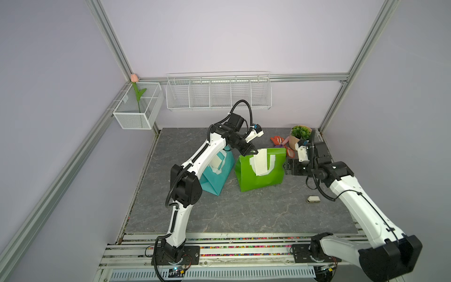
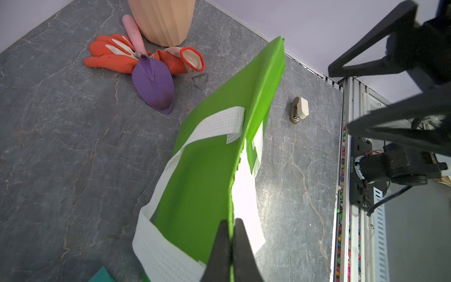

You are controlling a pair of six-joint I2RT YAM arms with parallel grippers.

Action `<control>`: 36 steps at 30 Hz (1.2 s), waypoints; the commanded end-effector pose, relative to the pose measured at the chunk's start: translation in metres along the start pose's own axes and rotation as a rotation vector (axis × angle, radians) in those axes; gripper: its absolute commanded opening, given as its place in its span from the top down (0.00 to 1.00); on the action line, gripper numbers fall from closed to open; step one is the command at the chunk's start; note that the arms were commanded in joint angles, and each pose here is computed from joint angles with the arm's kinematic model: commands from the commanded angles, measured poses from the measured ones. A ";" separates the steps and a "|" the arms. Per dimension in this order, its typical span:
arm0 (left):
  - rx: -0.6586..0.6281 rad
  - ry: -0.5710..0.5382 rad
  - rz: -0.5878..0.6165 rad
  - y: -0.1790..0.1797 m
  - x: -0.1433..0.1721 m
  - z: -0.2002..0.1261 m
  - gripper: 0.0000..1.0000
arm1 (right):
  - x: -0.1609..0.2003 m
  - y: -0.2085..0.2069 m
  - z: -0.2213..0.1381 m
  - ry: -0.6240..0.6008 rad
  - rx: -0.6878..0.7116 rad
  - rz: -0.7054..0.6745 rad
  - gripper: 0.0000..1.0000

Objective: Staple the receipts to the bags
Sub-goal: Hold the receipt from the takeout bag, then pick up the stapler from the center of the board.

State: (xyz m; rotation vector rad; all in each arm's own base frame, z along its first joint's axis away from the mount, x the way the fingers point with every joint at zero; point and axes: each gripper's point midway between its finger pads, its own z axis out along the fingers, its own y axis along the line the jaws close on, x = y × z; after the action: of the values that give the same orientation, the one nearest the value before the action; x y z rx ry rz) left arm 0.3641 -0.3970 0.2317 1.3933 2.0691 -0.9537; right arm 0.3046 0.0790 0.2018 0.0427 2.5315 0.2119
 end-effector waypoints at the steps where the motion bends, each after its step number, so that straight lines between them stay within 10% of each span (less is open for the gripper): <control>1: 0.022 0.053 -0.020 -0.011 0.013 0.002 1.00 | 0.068 -0.071 -0.004 0.181 0.326 0.144 0.11; 27: 0.011 0.086 0.039 -0.034 0.020 -0.013 1.00 | 0.116 -0.140 0.043 0.236 0.444 0.990 0.00; 36: 0.005 0.101 0.034 -0.033 0.022 -0.009 1.00 | 0.127 -0.155 0.080 0.298 0.426 1.087 0.21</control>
State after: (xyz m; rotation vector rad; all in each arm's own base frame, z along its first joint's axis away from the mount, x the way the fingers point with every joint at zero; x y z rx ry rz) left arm 0.3292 -0.3859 0.2396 1.4640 2.0872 -0.9103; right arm 0.2438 -0.0576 0.0540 1.5974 2.5186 0.0395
